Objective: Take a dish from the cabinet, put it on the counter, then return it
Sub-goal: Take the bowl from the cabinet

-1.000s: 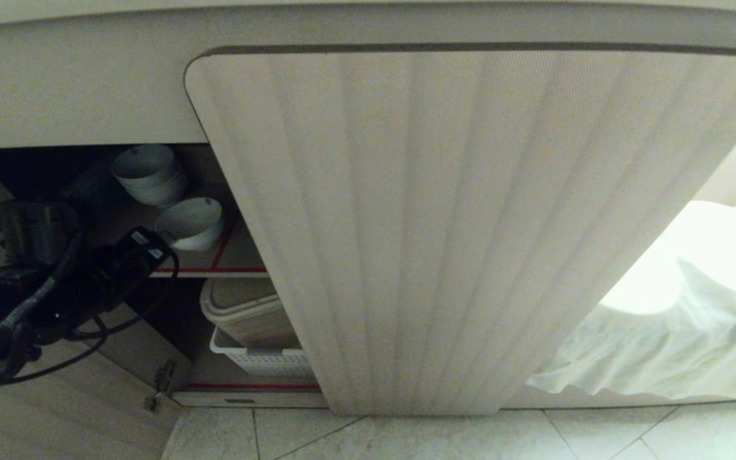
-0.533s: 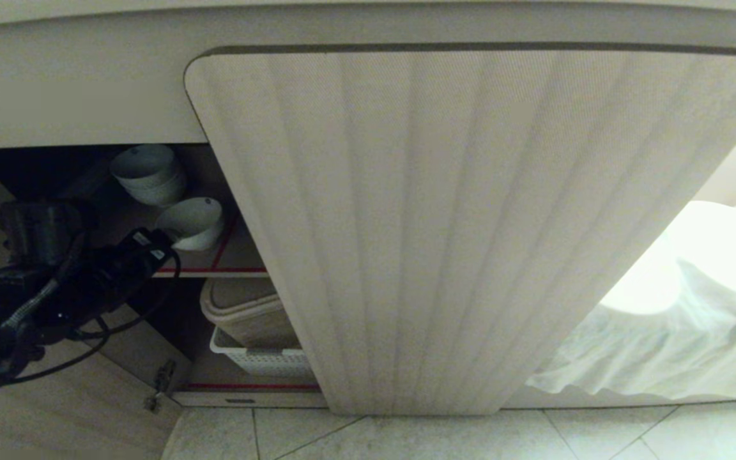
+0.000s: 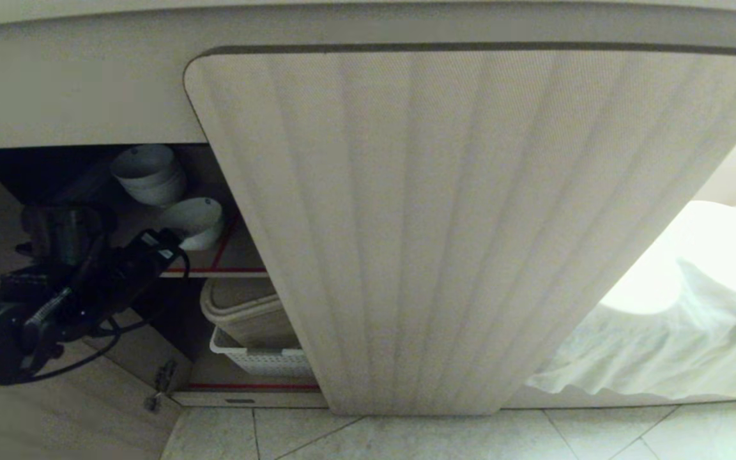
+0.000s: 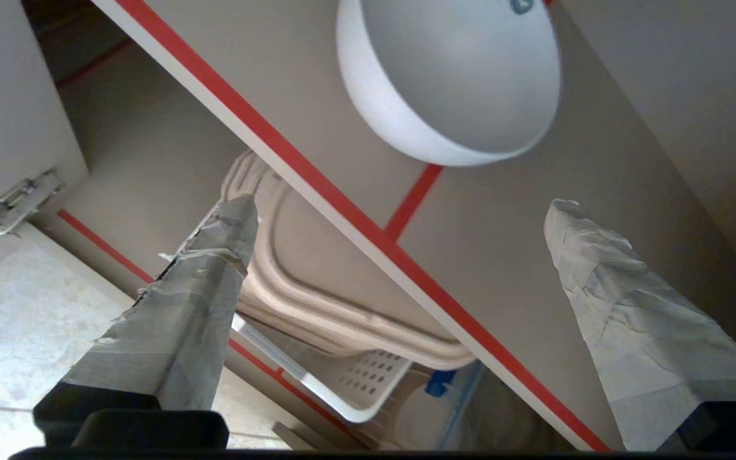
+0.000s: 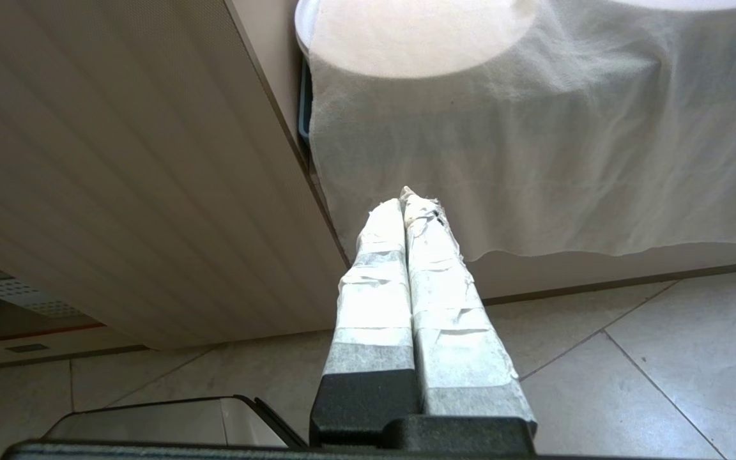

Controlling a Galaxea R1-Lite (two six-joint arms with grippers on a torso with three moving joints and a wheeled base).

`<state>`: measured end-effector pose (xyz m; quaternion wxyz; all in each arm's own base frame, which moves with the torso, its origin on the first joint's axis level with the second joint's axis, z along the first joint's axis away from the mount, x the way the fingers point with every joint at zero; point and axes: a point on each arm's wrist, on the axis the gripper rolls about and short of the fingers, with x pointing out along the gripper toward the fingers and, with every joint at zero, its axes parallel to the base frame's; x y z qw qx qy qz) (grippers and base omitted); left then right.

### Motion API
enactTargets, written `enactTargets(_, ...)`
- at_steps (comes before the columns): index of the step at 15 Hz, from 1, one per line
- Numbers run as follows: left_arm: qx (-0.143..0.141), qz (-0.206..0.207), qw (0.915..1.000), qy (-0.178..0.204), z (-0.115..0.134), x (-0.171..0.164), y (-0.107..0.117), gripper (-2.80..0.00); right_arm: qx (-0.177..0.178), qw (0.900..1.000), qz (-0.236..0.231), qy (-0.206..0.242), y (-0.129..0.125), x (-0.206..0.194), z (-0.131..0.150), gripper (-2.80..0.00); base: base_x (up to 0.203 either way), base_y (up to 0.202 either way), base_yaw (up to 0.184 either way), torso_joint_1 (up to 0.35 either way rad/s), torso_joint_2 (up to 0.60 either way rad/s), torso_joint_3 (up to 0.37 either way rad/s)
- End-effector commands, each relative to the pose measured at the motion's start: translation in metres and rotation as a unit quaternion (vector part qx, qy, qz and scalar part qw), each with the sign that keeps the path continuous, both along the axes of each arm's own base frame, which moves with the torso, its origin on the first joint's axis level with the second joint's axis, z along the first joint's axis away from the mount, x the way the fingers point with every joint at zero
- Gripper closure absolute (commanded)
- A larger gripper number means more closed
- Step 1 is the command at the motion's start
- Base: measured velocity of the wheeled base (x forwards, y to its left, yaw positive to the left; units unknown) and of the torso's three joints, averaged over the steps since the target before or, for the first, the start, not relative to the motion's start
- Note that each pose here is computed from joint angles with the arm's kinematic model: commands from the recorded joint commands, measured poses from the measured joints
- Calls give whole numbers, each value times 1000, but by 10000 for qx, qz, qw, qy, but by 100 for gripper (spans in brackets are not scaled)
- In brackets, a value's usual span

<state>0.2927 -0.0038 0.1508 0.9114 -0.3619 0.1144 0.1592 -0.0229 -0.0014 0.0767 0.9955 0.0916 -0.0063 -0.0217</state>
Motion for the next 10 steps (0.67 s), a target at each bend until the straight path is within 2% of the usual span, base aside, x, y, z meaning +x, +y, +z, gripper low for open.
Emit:
enactTargets(1,-8,86,10000,4,-3,9,0,-280,4,10000,0,-4,0,0,0,0,0,0,0,0,0,0)
enactTargets(6,-17,141,9999,81,-10,18,1,-280,4,10000,0,-4,0,0,0,0,0,0,0,0,0,0)
enactTargets(10,-185,384,9991,-2,-10,30,8,-280,4,10000,0,-4,0,0,0,0,0,0,0,0,0,0)
